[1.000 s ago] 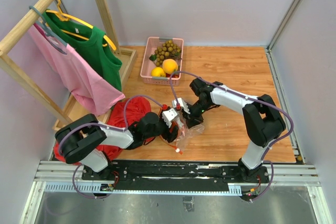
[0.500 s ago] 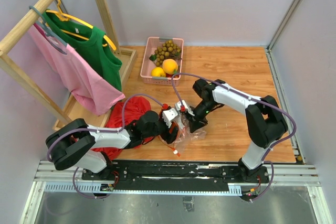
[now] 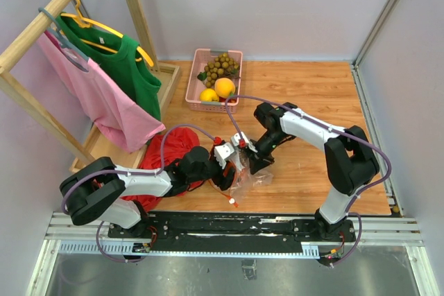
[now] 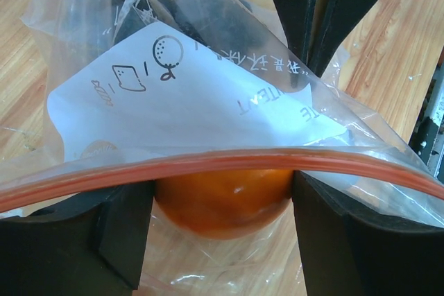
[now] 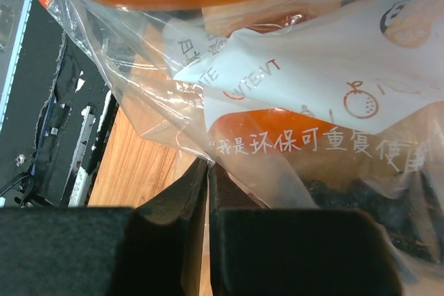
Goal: Open the zip-top bag and remove the fake food
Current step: Pick up the fake fruit from the zipper food storage bag.
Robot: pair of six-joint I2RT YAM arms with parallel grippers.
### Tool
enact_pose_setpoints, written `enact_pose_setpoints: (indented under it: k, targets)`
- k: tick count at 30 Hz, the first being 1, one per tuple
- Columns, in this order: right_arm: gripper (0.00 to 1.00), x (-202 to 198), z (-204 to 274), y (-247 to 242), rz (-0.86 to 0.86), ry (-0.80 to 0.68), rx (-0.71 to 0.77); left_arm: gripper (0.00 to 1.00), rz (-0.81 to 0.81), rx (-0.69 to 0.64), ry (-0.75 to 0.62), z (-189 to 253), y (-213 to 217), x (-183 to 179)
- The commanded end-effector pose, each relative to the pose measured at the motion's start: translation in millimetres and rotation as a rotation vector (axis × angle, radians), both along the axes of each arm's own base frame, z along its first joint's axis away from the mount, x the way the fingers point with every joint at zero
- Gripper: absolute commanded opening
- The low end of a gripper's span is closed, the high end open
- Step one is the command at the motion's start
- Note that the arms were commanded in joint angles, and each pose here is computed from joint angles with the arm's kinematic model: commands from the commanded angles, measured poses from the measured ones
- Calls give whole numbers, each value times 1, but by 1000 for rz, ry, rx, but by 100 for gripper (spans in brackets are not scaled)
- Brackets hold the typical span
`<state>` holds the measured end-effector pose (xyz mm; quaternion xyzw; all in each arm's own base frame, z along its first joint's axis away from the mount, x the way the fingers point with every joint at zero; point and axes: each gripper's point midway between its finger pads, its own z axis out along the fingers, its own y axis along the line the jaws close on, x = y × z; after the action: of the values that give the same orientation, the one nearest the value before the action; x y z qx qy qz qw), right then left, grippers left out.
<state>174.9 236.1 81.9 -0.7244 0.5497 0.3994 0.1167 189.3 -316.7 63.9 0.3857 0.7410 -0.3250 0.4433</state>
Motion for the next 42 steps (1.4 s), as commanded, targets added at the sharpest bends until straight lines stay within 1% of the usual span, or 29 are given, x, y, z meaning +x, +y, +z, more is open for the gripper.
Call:
enact_pose_setpoints:
  k: [1,5,9,15,18,24,32,34,37,42]
  targets:
    - [5,3,2,5,3,-6,20,42,42,-55,-20,14,-2,7]
    - [5,6,2,5,-10,-45,33,41,59,-104,-9,20,-3,7]
    - [5,10,3,5,-14,-81,37,39,63,-110,-12,23,-3,7]
    - [5,18,-6,1,-39,-144,19,45,77,-124,-11,27,2,5]
    - [5,21,-10,0,-52,-170,10,51,71,-112,3,25,3,2]
    - [5,20,-16,-9,-42,-219,-1,59,19,-54,15,23,-2,-1]
    - [6,19,-15,-10,-44,-225,2,84,23,-80,45,17,2,-8]
    - [7,15,-12,-10,-34,-222,22,89,28,-90,45,17,4,-9]
    - [15,6,-5,-10,-10,-218,64,96,38,-100,37,19,5,-8]
    - [31,-12,10,-14,43,-215,147,97,28,-112,37,21,4,-9]
